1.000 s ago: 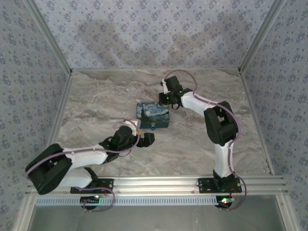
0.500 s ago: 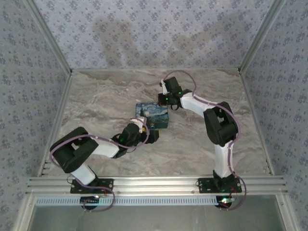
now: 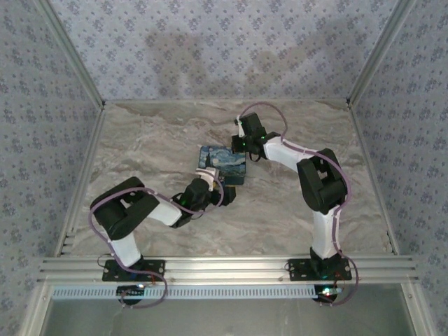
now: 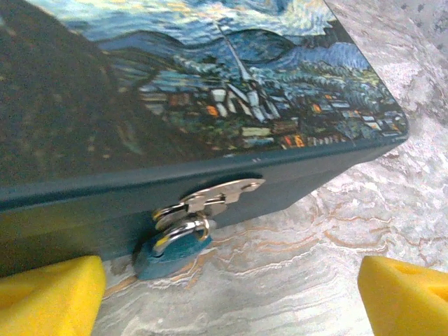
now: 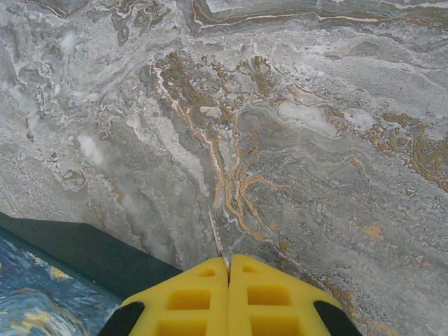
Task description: Unlock the padlock with the key
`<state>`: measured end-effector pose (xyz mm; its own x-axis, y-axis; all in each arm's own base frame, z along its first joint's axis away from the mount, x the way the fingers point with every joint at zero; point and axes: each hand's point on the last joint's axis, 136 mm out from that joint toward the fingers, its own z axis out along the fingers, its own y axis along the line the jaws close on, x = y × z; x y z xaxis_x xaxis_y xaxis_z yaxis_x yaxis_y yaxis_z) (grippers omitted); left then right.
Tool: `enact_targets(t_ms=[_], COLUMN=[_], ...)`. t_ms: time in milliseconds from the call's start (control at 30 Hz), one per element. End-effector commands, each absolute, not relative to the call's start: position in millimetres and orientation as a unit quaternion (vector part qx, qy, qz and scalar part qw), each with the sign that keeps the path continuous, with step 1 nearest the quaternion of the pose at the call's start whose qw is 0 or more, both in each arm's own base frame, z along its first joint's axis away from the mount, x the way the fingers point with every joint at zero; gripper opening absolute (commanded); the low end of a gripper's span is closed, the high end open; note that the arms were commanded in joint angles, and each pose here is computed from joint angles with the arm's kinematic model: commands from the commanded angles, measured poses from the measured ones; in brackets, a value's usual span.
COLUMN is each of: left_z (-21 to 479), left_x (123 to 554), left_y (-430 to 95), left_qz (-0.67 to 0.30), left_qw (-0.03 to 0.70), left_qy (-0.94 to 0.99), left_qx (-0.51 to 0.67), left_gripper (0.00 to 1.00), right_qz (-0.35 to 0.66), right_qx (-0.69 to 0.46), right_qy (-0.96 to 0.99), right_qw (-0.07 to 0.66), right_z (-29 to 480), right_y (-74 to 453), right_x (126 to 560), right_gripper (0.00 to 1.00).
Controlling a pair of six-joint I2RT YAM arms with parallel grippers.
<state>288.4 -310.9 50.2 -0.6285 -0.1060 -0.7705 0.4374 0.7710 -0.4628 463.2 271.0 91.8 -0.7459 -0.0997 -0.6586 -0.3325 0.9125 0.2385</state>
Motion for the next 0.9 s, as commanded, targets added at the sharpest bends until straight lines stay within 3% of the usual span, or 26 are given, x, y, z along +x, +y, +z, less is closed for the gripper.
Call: enact_targets(t_ms=[0,433,867], left_z=[68,82,75], left_x=[282,275,278], left_y=[-348,-363,-324], left_qz=[-0.387,-0.426,-0.419], left_qw=[0.41,0.408,0.409], left_qy=[0.813,0.787,0.802], left_qx=[0.146,0.179,0.12], left_gripper=[0.87,0.8,0.81], right_qz=[0.187,0.188,0.192], right_qx=[-0.137,-0.137,-0.132], right_qy=[0.941,0.941,0.937], right_qw=[0.245,0.245,0.26], right_z=[53,53,73], right_y=[282,282,275], right_x=[416,414,420], right_gripper=[0.0,0.0,0.0])
